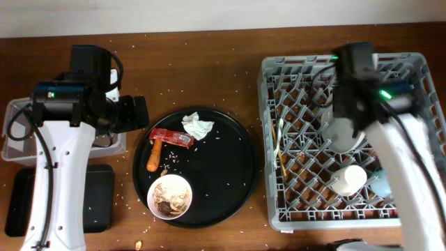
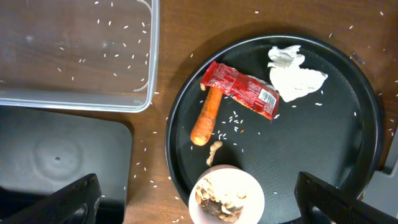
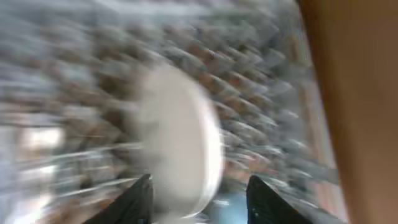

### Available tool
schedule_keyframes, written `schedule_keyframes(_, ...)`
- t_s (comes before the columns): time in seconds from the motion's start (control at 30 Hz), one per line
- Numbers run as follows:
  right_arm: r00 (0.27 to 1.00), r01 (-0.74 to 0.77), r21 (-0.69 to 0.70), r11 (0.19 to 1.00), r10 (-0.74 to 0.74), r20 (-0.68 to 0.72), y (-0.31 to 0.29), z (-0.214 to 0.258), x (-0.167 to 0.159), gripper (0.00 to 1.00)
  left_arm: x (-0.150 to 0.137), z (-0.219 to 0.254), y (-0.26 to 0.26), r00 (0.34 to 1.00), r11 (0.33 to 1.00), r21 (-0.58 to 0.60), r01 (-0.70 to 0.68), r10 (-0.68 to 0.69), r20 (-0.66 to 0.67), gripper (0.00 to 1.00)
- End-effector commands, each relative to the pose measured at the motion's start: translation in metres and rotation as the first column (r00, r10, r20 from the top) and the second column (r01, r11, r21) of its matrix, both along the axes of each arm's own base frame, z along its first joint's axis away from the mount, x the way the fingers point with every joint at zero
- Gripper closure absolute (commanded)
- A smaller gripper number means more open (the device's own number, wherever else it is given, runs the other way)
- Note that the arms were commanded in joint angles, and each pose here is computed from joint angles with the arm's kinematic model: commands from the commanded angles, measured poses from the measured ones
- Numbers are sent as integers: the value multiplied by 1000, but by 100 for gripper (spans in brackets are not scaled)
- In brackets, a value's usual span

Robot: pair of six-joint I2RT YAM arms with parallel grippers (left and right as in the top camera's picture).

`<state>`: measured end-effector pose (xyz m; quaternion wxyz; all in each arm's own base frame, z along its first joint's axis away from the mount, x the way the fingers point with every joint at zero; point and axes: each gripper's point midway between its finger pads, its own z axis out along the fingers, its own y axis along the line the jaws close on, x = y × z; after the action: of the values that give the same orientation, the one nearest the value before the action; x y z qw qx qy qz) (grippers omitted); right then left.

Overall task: Sort waste into correct bins and load items into the dishwasher rack
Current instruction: 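Push the white plate upright between rack tines with the right gripper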

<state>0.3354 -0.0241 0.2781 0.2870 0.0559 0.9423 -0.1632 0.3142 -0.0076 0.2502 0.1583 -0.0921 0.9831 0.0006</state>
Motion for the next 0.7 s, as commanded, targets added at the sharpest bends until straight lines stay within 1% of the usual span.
schedule_keyframes(0.0, 913, -369, 366, 854, 260, 315, 88, 87, -53, 41, 0, 7, 3, 1000, 1000, 10, -7, 6, 26, 1)
schedule_keyframes(0.03, 862, -463, 373, 804, 312, 399, 101, 110, -81, 1, 0, 7, 3, 1000, 1000, 10, -7, 6, 26, 1)
schedule_keyframes(0.07, 814, -534, 367, 761, 345, 468, 108, 128, -108, 1, 0, 7, 3, 1000, 1000, 10, -7, 6, 26, 1)
schedule_keyframes(0.13, 796, -555, 362, 749, 351, 493, 104, 134, -136, 1, 0, 7, 3, 1000, 1000, 10, -7, 6, 26, 1)
schedule_keyframes(0.17, 816, -513, 331, 792, 330, 475, 88, 129, -152, 1, 0, 7, 3, 1000, 1000, 10, -7, 6, 26, 1)
schedule_keyframes(0.23, 859, -379, 239, 894, 243, 452, 51, 122, -165, 1, 0, 7, 3, 1000, 1000, 10, -7, 6, 26, 1)
schedule_keyframes(0.27, 863, -331, 204, 921, 209, 459, 38, 123, -168, 1, 0, 7, 3, 1000, 1000, 10, -7, 6, 26, 1)
schedule_keyframes(0.3, 867, -310, 191, 931, 195, 460, 33, 123, -170, 1, 0, 7, 3, 1000, 1000, 10, -7, 6, 26, 1)
schedule_keyframes(0.37, 864, -277, 173, 945, 166, 475, 28, 121, -162, 1, 0, 7, 3, 1000, 1000, 10, -7, 6, 26, 1)
schedule_keyframes(0.43, 799, -228, 148, 962, 99, 593, 18, 113, -138, 1, 0, 7, 3, 1000, 1000, 10, -7, 6, 26, 1)
schedule_keyframes(0.47, 763, -216, 148, 965, 73, 642, 15, 100, -125, 1, 0, 7, 3, 1000, 1000, 10, -7, 6, 26, 1)
schedule_keyframes(0.5, 746, -236, 158, 959, 75, 661, 19, 68, -118, 1, 0, 7, 3, 1000, 1000, 10, -7, 6, 26, 1)
schedule_keyframes(0.53, 744, -296, 177, 939, 110, 659, 30, 34, -116, 1, 0, 7, 3, 1000, 1000, 10, -7, 6, 26, 1)
schedule_keyframes(0.57, 745, -367, 205, 908, 155, 649, 45, -20, -118, 1, 0, 7, 3, 1000, 1000, 10, -7, 7, 26, 1)
schedule_keyframes(0.63, 718, -403, 205, 892, 169, 675, 50, -58, -118, 1, 0, 7, 3, 1000, 1000, 10, -7, 6, 26, 1)
schedule_keyframes(0.67, 684, -422, 194, 886, 171, 709, 53, -79, -116, 1, 0, 7, 3, 1000, 1000, 10, -7, 6, 26, 1)
